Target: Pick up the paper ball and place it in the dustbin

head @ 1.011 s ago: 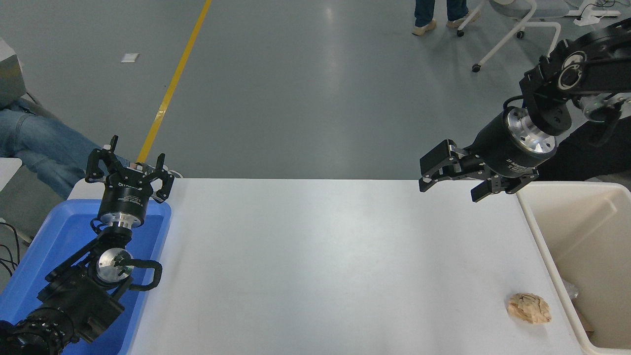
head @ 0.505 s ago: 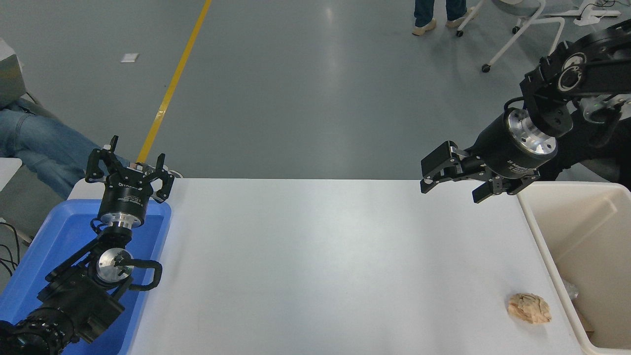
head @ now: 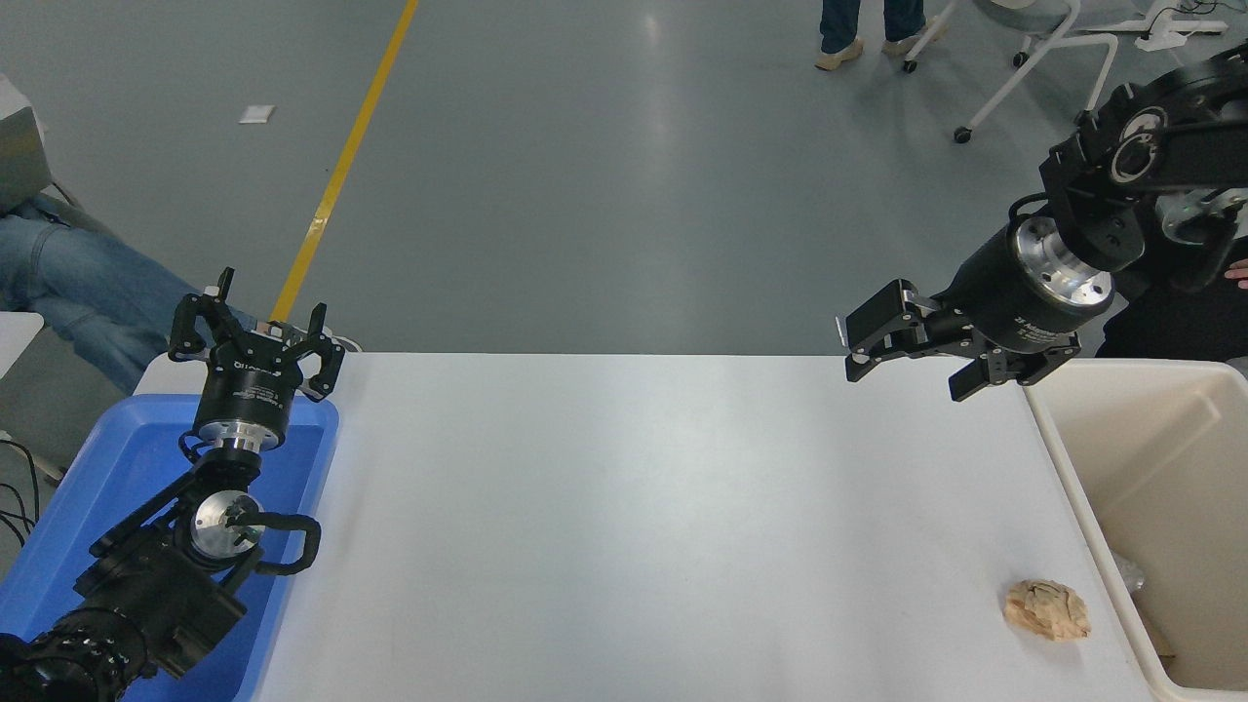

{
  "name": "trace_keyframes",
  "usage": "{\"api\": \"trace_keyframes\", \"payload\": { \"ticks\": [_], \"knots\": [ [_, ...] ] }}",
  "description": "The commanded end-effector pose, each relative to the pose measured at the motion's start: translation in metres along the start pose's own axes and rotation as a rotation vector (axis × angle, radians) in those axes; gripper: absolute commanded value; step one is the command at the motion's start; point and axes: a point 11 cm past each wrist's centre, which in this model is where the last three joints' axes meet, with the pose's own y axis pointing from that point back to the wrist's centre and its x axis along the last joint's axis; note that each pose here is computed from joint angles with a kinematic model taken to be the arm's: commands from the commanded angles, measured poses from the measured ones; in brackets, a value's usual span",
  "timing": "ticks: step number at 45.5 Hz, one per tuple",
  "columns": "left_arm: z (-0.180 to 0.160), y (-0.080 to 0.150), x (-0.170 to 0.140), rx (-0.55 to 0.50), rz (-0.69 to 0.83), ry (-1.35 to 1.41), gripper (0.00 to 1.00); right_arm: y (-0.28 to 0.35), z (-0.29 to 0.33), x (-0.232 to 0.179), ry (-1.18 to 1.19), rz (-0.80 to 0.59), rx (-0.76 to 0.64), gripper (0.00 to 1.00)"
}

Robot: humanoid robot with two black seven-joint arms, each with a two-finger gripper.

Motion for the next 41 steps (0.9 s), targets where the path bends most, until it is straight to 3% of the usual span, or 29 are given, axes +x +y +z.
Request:
{"api": "trace_keyframes", "payload": {
  "ticks": [1, 23, 41],
  "knots": [
    [0.000, 0.000, 0.000, 0.000, 0.000, 0.000, 0.99, 0.001, 0.007, 0.001, -0.017, 0.008, -0.007, 1.00],
    [0.000, 0.000, 0.000, 0.000, 0.000, 0.000, 0.99, 0.009, 0.024, 0.020, -0.085, 0.075, -0.012, 1.00],
    [0.000, 0.000, 0.000, 0.000, 0.000, 0.000, 0.99, -0.014, 0.046, 0.007, -0.123, 0.017, -0.050, 1.00]
  ]
}}
